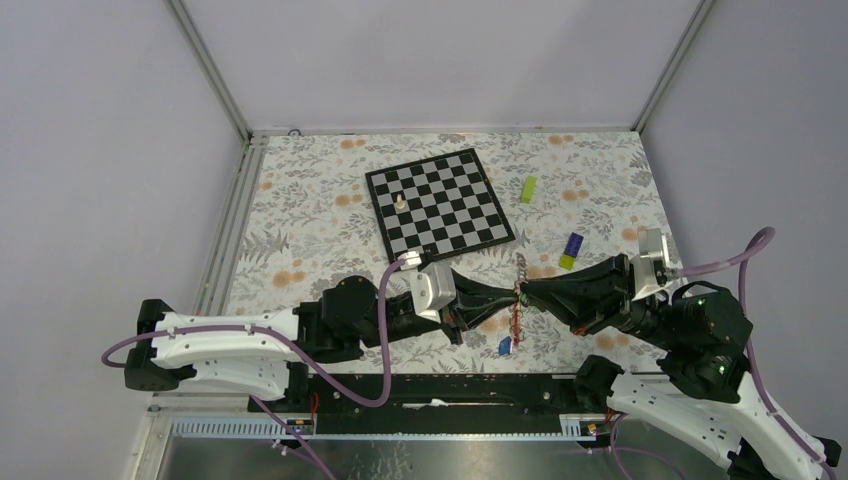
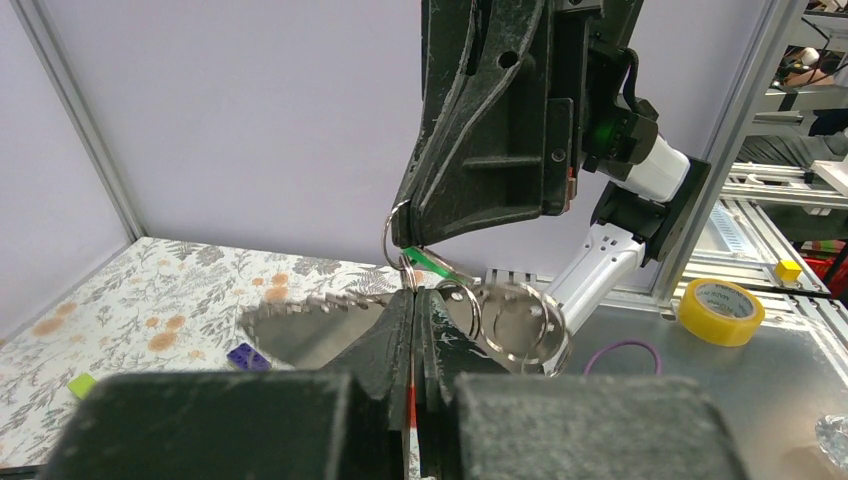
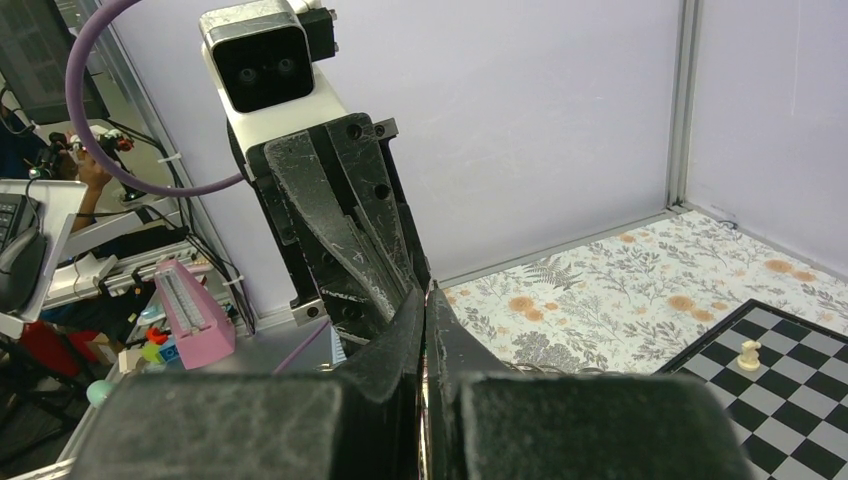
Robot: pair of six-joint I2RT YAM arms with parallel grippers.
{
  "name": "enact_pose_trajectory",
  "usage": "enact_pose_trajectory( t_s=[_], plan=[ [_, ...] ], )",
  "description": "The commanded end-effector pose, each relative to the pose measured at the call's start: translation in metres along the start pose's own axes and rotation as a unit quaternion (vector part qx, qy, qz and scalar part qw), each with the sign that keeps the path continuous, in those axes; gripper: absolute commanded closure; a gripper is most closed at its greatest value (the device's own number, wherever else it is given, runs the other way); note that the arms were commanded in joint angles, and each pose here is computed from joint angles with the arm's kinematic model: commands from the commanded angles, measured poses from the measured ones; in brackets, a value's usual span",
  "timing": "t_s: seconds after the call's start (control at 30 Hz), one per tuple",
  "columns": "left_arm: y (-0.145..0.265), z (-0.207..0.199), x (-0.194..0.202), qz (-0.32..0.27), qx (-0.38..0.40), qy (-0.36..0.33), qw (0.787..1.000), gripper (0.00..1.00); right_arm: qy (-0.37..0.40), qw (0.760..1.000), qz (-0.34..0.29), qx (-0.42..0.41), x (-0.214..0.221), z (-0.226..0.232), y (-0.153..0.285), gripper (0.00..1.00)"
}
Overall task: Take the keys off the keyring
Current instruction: Remove the key from the keyring.
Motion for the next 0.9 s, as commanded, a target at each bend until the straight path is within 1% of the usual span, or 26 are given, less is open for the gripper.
enact_pose_trajectory(
  t_s=[0.0,0.07,0.2,0.43,0.6,0.87],
  plan=[
    [-0.002,0.000,-0.012,-0.025,0.001,-0.002,1.000,1.00,0.007,0.999,-0.037,-0.017,-0.014,0.006,0.001,1.00],
    [-0.003,0.001,-0.011,-0.015,-0.002,-0.005,1.000,1.00,0.010,0.999,-0.034,-0.013,-0.014,0.006,0.002,1.00],
    [-0.003,0.003,-0.011,0.012,-0.015,-0.013,1.000,1.00,0.021,1.000,-0.005,0.014,-0.011,0.001,0.005,1.00],
    [-0.001,0.011,-0.009,0.050,-0.063,-0.041,0.996,1.00,0.032,0.998,0.042,0.044,-0.004,-0.005,0.006,1.00],
    [-0.002,0.013,-0.005,0.078,-0.086,-0.057,0.992,1.00,0.034,0.996,0.067,0.050,0.001,-0.009,0.004,1.00],
    [-0.009,0.011,0.002,0.106,-0.105,-0.076,0.986,1.00,0.028,0.995,0.084,0.045,0.006,-0.010,0.000,1.00]
  ],
)
Point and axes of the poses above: each gripper's point midway between its finger pads, its own y axis back along the fingers, its own z axis along the line the jaws close on, x = y × z, the point moved 10 cm from there along y, back along the fingers
